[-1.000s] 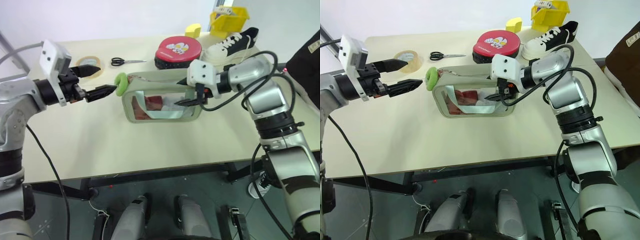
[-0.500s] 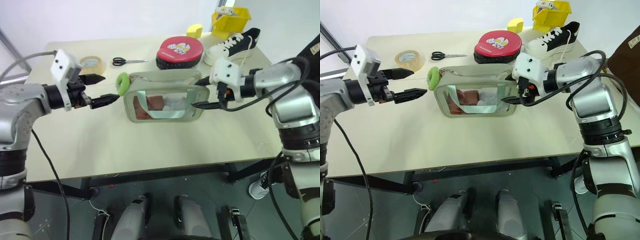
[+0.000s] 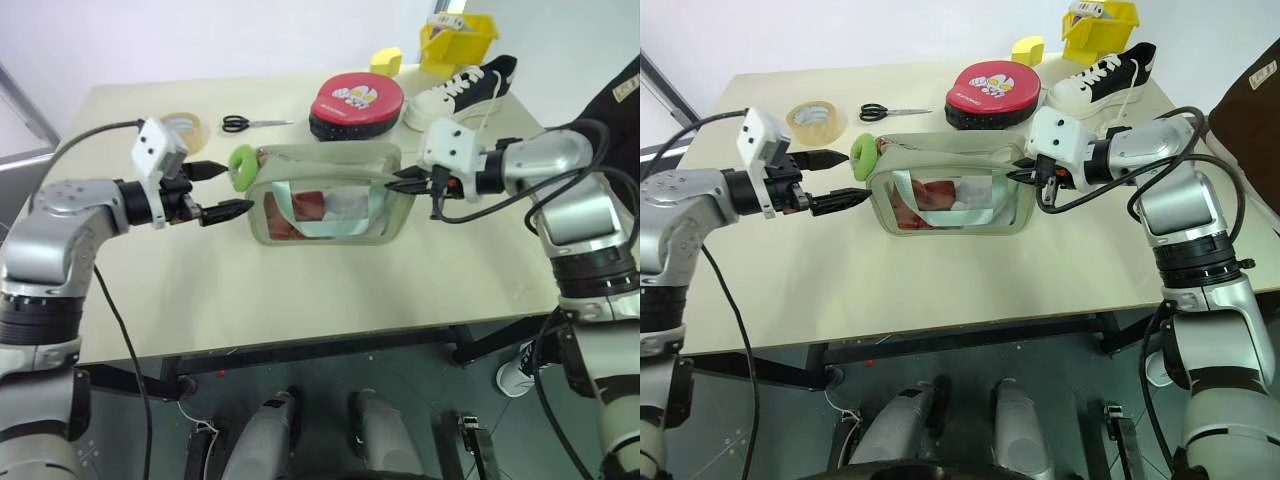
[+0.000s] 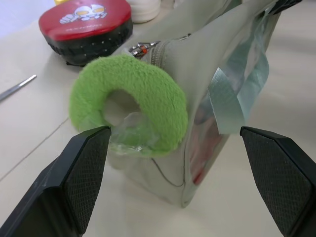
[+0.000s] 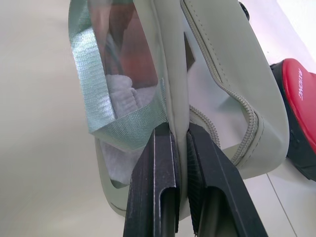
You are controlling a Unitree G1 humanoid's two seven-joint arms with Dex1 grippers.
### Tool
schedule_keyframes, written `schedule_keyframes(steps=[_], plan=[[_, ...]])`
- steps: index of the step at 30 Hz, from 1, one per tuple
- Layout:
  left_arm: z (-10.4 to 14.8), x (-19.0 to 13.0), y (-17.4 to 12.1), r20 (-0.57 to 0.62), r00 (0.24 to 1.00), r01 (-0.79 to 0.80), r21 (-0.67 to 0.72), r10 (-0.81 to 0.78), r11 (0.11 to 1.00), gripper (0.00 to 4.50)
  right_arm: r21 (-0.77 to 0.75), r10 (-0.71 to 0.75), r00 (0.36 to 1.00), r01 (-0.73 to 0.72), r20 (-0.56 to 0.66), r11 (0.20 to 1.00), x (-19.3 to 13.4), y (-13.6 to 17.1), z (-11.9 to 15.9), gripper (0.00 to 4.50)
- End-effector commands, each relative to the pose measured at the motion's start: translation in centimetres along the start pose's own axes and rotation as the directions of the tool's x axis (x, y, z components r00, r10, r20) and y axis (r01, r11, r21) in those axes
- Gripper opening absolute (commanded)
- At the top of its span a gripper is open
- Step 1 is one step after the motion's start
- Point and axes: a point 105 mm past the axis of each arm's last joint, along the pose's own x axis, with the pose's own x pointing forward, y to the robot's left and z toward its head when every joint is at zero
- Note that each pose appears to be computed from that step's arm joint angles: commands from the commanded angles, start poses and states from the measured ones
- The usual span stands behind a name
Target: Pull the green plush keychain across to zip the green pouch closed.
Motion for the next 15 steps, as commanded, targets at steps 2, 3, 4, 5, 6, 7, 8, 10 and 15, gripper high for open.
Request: schedule_keyframes(steps=[2,3,4,5,6,7,8,10,15], plan=[[1.3,0.2,1.0,0.046,0.998,-0.046,0.046,0.044,0.998,3.93,-0.032,0.002,0.999,0.000,0.052,0.999,-0.1,0.0,1.3,0.00],[1.3,0.3,1.1,0.053,0.997,-0.050,0.041,0.048,0.998,3.58,-0.032,0.002,0.999,0.000,0.053,0.999,-0.1,0.0,1.4,0.00],[1.6,0.2,1.0,0.065,0.997,-0.044,0.036,0.041,0.998,3.16,-0.029,0.000,0.999,0.001,0.053,1.000,-0.1,0.0,1.3,0.00],[2.0,0.1,1.0,0.076,0.997,-0.037,0.032,0.034,0.999,2.56,-0.027,0.000,0.999,0.002,0.052,1.000,-0.1,0.0,1.3,0.00],[2.2,0.0,1.0,0.083,0.996,-0.032,0.030,0.030,0.999,2.01,-0.025,-0.001,0.999,0.002,0.052,1.000,-0.1,0.0,1.3,0.00],[2.4,-0.1,1.0,0.084,0.996,-0.029,0.033,0.026,0.999,1.54,-0.026,-0.001,0.999,0.003,0.050,1.000,-0.1,0.0,1.2,0.00],[2.5,-0.1,1.0,0.082,0.996,-0.027,0.036,0.024,0.999,0.97,-0.027,-0.002,0.999,0.003,0.050,1.000,-0.1,0.0,1.2,0.00],[2.7,-0.4,0.9,0.081,0.997,-0.015,0.037,0.012,0.999,0.04,-0.024,-0.005,0.999,0.007,0.048,1.000,-0.2,0.0,1.2,0.00],[3.4,-0.7,0.8,0.095,0.995,0.000,0.025,-0.002,1.000,0.04,-0.022,-0.003,0.999,0.004,0.042,1.000,-0.2,0.2,1.0,0.00]])
